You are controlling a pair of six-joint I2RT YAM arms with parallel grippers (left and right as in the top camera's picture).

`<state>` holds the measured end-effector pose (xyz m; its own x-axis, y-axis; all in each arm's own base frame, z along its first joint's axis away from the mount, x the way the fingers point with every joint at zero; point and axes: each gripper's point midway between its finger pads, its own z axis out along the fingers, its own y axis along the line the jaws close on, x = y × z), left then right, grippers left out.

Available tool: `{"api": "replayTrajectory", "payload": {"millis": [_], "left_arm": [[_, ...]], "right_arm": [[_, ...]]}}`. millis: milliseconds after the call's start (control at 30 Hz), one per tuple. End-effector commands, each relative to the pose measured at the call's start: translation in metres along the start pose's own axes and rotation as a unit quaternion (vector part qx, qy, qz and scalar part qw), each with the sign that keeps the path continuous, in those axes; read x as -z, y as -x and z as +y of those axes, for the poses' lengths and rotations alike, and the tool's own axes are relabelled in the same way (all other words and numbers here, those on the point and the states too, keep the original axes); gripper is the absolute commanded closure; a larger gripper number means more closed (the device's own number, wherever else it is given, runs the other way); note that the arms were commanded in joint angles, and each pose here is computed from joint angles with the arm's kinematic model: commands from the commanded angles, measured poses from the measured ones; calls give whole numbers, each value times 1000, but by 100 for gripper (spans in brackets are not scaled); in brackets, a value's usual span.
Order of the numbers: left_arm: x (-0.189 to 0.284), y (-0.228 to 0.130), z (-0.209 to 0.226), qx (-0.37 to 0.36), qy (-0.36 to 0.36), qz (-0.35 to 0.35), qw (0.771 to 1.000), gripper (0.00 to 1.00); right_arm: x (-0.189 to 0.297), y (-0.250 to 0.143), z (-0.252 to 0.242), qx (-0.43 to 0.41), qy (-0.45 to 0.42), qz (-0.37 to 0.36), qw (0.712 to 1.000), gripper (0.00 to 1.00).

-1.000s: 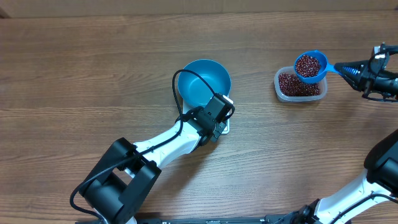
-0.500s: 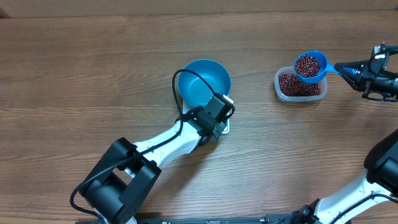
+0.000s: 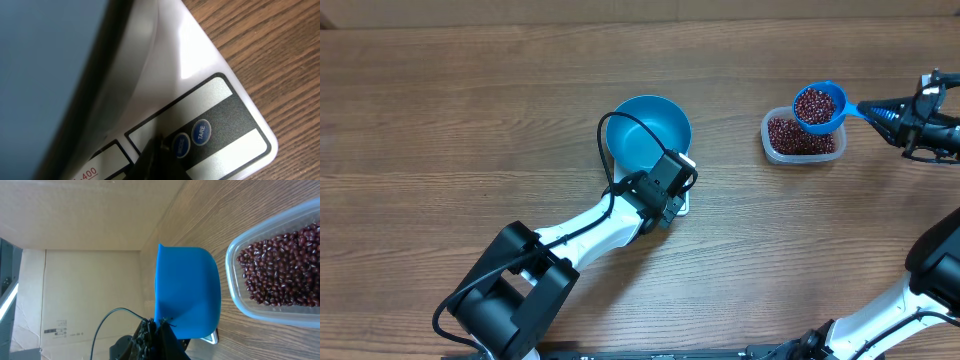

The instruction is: Scoop item into bowl and weigh 150g on scale

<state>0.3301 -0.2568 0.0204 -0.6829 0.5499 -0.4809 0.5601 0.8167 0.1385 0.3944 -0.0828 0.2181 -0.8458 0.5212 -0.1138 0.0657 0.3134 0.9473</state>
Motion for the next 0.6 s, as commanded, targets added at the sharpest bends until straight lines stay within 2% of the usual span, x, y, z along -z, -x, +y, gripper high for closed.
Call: {"api": "replayTrajectory", "payload": {"millis": [0, 567], "left_arm": [[-7, -9, -3, 9, -9, 18, 1000, 96], [-15, -16, -4, 7, -7, 30, 1000, 96]], "right_arm": [[-1, 0, 4, 3, 14, -2, 1000, 96], [-1, 0, 4, 3, 14, -2, 1000, 96]]}}
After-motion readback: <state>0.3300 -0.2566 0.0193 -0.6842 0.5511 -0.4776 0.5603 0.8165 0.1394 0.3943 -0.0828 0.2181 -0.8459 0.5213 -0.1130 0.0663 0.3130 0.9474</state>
